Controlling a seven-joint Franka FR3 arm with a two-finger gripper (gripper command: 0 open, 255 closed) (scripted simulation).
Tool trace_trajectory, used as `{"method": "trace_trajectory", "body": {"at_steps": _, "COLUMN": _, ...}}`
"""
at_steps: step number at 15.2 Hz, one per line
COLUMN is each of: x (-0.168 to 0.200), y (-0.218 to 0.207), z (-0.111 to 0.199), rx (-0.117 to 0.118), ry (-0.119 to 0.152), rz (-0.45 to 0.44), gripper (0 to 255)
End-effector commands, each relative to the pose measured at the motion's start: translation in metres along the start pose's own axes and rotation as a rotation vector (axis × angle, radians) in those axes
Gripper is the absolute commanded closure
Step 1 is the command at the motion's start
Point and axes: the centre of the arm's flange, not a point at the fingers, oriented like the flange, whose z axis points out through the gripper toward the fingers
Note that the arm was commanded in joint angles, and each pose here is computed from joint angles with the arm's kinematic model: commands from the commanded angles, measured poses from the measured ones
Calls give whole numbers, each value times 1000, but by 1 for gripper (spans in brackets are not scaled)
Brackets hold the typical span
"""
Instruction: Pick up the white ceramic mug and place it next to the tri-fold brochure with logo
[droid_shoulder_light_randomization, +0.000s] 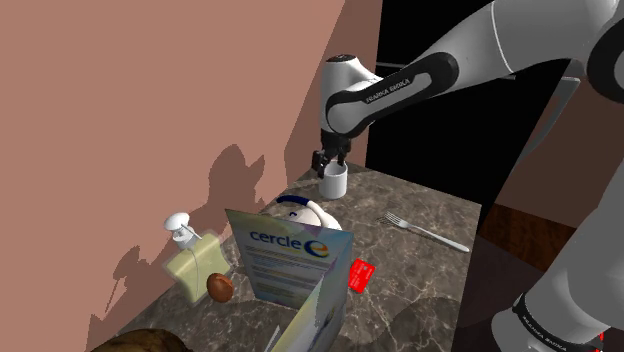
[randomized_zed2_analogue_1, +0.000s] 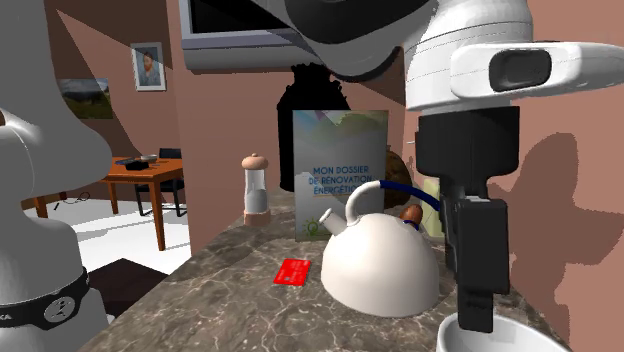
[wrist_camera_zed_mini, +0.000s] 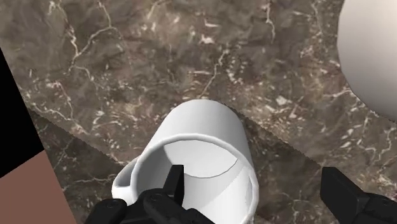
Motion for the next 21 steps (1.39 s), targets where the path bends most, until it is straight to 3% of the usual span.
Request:
{"method": "trace_trajectory", "body": {"at_steps": 1, "x": 22, "y": -5, "z": 15, "rx": 4, "ry": 9, "rz": -3, "gripper": 0}}
{"method": "trace_trajectory", "body": {"at_steps": 9, "x": 24, "y": -6, "z": 56, "rx": 5, "ry": 9, "rz": -3, "gripper": 0}}
{"method": "trace_trajectory", "body": {"at_steps": 17, "x": 24, "y": -6, "z": 56, "rx": 5, "ry": 9, "rz": -3, "gripper": 0}}
{"method": "trace_trajectory", "body": {"at_steps": 18, "x": 24, "y": -6, "z": 56, "rx": 5, "ry": 9, "rz": -3, "gripper": 255}}
{"method": "trace_trajectory", "body": {"at_steps": 21, "x": 24, "y": -6, "z": 56, "rx": 5, "ry": 9, "rz": -3, "gripper": 255}}
